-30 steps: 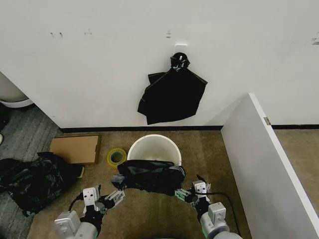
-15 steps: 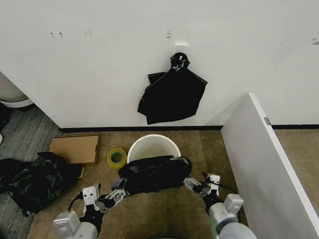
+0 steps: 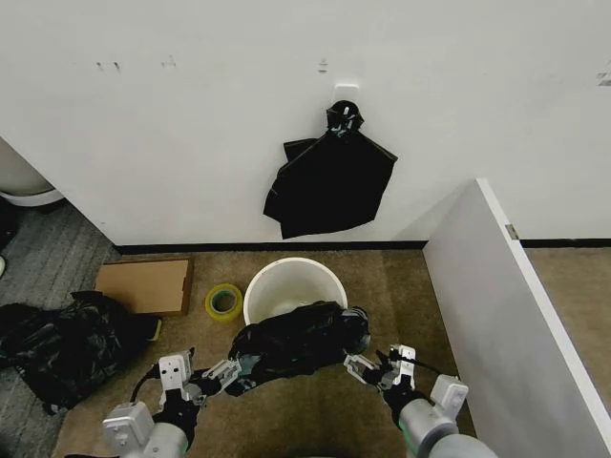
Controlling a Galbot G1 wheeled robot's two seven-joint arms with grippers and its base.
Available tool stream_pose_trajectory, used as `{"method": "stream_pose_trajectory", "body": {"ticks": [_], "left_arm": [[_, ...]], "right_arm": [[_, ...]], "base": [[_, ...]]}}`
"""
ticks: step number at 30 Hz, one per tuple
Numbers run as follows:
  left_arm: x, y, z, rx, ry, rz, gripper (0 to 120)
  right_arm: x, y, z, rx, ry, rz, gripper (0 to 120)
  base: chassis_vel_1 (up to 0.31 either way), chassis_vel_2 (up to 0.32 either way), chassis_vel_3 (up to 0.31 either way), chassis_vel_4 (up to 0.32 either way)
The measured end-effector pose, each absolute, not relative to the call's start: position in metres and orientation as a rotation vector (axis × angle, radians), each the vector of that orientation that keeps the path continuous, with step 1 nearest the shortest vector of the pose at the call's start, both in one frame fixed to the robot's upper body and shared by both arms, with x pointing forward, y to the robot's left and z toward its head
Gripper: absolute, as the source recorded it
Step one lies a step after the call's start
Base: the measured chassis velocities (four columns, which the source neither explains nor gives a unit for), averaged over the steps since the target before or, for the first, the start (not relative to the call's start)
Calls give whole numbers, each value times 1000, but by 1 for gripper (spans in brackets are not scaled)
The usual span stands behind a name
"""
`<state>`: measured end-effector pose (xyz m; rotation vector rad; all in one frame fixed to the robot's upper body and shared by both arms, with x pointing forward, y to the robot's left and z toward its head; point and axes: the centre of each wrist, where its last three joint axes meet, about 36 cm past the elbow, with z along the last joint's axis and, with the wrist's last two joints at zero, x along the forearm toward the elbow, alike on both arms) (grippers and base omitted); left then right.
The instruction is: Place the garbage bag over the trash bin.
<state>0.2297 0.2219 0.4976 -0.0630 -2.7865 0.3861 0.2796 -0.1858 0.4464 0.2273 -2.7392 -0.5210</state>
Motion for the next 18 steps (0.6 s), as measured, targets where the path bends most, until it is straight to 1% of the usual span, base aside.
{"method": "stream_pose_trajectory", "body": {"ticks": [4, 6, 9, 12, 14, 15, 18], "left_arm": [[230, 224, 490, -44, -2847, 366, 100], [230, 224, 489, -42, -2857, 362, 100], [227, 225, 474, -20, -2979, 344, 100], [220, 222, 469, -6, -3023, 357, 100], [219, 221, 468, -5, -3033, 356, 100], [215, 219, 465, 3, -3053, 352, 100], [210, 216, 457, 35, -3092, 331, 100]], "right_arm": [[271, -195, 466, 201, -2862, -365, 100], [270, -196, 467, 202, -2868, -359, 100], [272, -207, 491, 368, -2958, -236, 100], [287, -219, 503, 607, -2952, -118, 100], [293, -223, 505, 664, -2938, -81, 100], [306, -231, 509, 765, -2900, -9, 100], [338, -243, 519, 910, -2817, 79, 100]], "base": [[0, 0, 0, 0], [0, 0, 0, 0], [0, 0, 0, 0], [0, 0, 0, 0], [0, 0, 0, 0], [0, 0, 0, 0], [0, 0, 0, 0]]}}
